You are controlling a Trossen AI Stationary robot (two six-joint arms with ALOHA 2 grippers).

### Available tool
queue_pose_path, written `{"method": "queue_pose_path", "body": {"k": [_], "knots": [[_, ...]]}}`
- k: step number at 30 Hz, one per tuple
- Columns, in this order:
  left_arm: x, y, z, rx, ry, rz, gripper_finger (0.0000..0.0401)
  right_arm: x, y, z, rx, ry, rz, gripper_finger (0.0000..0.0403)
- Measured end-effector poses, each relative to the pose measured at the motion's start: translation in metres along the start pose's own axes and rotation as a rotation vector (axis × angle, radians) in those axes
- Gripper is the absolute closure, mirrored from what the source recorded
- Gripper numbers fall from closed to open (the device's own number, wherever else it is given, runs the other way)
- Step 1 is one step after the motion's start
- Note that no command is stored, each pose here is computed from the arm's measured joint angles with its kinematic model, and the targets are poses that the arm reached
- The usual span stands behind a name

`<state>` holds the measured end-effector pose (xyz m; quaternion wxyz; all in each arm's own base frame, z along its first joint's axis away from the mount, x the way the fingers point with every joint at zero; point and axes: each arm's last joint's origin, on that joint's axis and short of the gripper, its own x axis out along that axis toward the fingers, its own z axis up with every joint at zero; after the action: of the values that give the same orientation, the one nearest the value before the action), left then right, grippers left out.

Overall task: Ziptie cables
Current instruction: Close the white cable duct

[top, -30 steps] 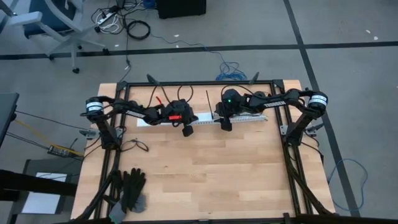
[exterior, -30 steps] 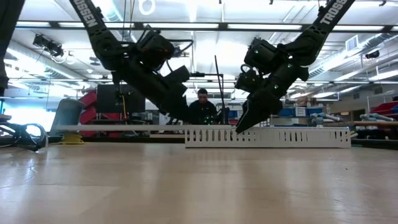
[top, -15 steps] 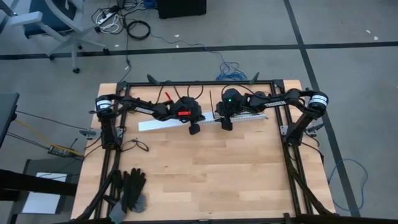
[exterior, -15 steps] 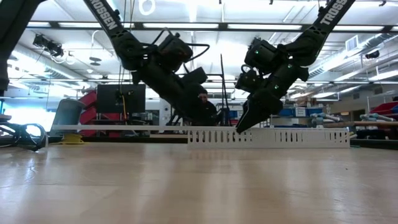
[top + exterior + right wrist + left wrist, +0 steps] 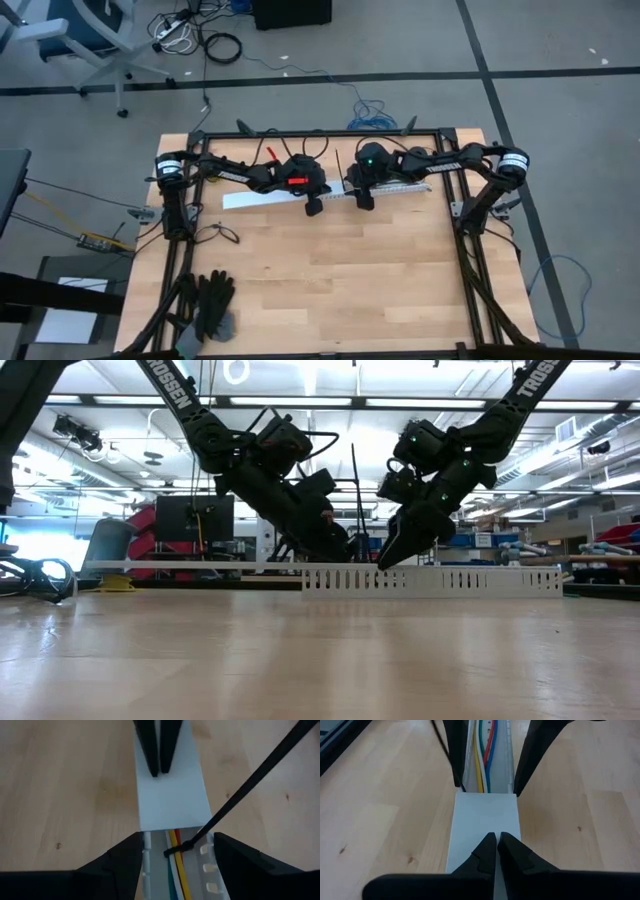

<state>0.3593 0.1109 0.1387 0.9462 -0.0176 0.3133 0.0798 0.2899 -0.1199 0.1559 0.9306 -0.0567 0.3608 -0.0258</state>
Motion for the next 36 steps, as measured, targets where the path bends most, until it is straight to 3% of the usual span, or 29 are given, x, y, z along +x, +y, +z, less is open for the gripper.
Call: {"method": "queue_pose_path", "body": {"k": [15,26,36], "knots": [[0.001,0.000,0.000,0.002,-0.017,0.004,0.0401,0.000,0.003,0.000,-0.024,0.014,0.006,0.0212],[0.001,0.001,0.001,0.002,-0.022,0.009,0.0401,-0.016,0.003,0.012,-0.034,-0.039,-0.029,0.0191],[0.001,0.001,0.001,0.004,-0.021,0.010,0.0401,-0.029,0.000,0.002,-0.017,0.082,-0.043,0.0171]]}}
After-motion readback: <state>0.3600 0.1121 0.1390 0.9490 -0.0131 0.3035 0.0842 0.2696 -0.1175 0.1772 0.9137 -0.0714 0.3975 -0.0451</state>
